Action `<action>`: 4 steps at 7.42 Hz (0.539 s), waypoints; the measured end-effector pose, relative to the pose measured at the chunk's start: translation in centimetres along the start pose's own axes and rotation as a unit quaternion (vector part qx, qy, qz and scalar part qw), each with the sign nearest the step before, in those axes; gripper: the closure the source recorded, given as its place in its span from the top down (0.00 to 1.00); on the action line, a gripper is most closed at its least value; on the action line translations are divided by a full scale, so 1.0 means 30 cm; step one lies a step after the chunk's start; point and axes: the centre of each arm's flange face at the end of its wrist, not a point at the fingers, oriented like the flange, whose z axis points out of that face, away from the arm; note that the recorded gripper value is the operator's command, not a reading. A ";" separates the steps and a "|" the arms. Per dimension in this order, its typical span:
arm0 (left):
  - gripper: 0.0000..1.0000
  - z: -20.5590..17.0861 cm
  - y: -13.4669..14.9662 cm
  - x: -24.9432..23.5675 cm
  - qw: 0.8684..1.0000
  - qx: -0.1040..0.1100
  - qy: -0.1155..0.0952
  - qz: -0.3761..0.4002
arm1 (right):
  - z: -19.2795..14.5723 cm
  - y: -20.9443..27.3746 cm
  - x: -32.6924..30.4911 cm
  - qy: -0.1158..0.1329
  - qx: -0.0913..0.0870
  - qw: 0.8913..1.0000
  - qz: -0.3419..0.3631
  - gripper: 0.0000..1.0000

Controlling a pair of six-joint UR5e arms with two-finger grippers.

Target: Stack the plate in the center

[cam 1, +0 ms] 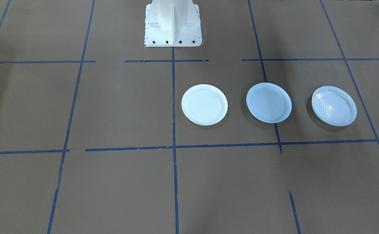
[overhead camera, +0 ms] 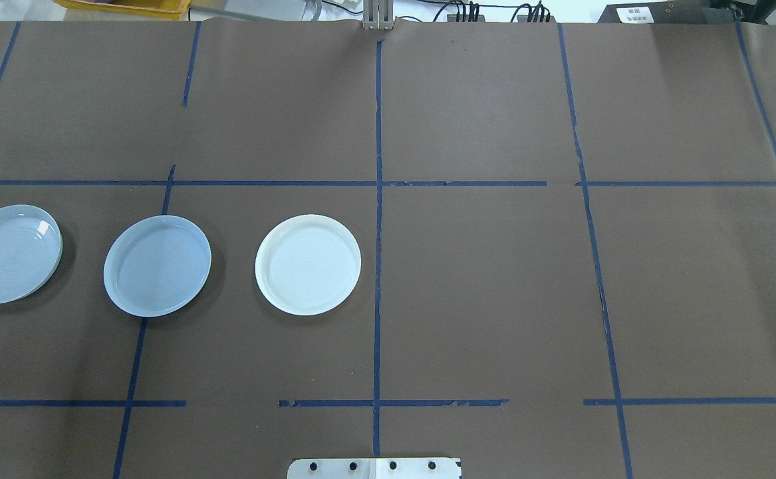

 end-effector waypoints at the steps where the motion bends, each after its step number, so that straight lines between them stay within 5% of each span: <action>1: 1.00 0.058 -0.009 0.058 1.000 -0.007 0.017 0.001 | 0.000 0.000 0.000 0.000 0.000 1.000 0.000 1.00; 4: 1.00 0.302 0.007 0.113 0.999 0.005 0.047 -0.022 | 0.000 0.000 0.000 0.000 0.000 1.000 0.000 1.00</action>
